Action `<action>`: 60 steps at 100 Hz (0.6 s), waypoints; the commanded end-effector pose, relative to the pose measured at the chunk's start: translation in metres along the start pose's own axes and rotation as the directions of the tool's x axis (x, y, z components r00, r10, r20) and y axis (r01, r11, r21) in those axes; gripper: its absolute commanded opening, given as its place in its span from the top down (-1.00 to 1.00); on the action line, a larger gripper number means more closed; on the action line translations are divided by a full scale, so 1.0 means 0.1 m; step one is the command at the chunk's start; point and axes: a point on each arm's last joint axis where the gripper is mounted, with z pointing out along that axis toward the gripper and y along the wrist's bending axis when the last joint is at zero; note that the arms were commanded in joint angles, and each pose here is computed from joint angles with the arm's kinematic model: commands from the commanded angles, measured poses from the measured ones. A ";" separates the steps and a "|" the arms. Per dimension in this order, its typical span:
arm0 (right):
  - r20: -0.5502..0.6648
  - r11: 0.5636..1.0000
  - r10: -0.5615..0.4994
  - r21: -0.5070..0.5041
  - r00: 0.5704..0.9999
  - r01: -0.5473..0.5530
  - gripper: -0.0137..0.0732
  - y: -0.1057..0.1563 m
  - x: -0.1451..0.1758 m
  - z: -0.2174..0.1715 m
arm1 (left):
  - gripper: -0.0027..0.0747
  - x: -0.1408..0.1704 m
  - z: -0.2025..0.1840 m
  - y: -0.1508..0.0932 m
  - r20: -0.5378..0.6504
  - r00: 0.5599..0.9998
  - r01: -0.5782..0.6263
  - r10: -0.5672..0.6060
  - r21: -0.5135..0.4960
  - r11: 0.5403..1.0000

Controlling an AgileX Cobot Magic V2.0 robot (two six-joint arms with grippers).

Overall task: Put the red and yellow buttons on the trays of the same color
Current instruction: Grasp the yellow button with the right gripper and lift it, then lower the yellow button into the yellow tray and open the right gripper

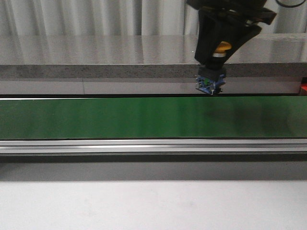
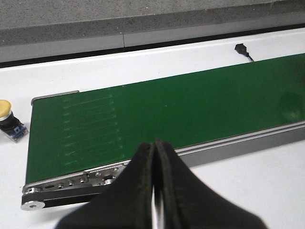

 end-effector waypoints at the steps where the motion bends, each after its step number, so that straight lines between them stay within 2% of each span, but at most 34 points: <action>1: 0.147 0.994 0.100 0.028 0.984 -0.105 0.26 -0.08 0.03 -0.38 | 0.99 -0.13 -0.04 -0.01 0.087 0.996 0.013 -0.013 0.007 1.000; 21: 0.255 0.950 0.266 0.093 0.930 -0.297 0.26 -0.43 0.38 -0.80 | 0.99 -0.13 -0.04 -0.01 0.087 0.996 0.013 -0.013 0.007 1.000; 35: 0.336 0.894 0.346 0.166 0.876 -0.417 0.26 -0.76 0.64 -1.12 | 0.99 -0.13 -0.04 -0.01 0.087 0.996 0.013 -0.013 0.007 1.000; 46: 0.372 0.827 0.411 0.232 0.832 -0.513 0.26 -1.03 0.85 -1.33 | 0.99 -0.13 -0.04 -0.01 0.087 0.996 0.013 -0.013 0.007 1.000; 60: 0.429 0.704 0.523 0.270 0.736 -0.657 0.26 -1.37 1.10 -1.50 | 0.99 -0.13 -0.04 -0.01 0.087 0.996 0.013 -0.013 0.007 1.000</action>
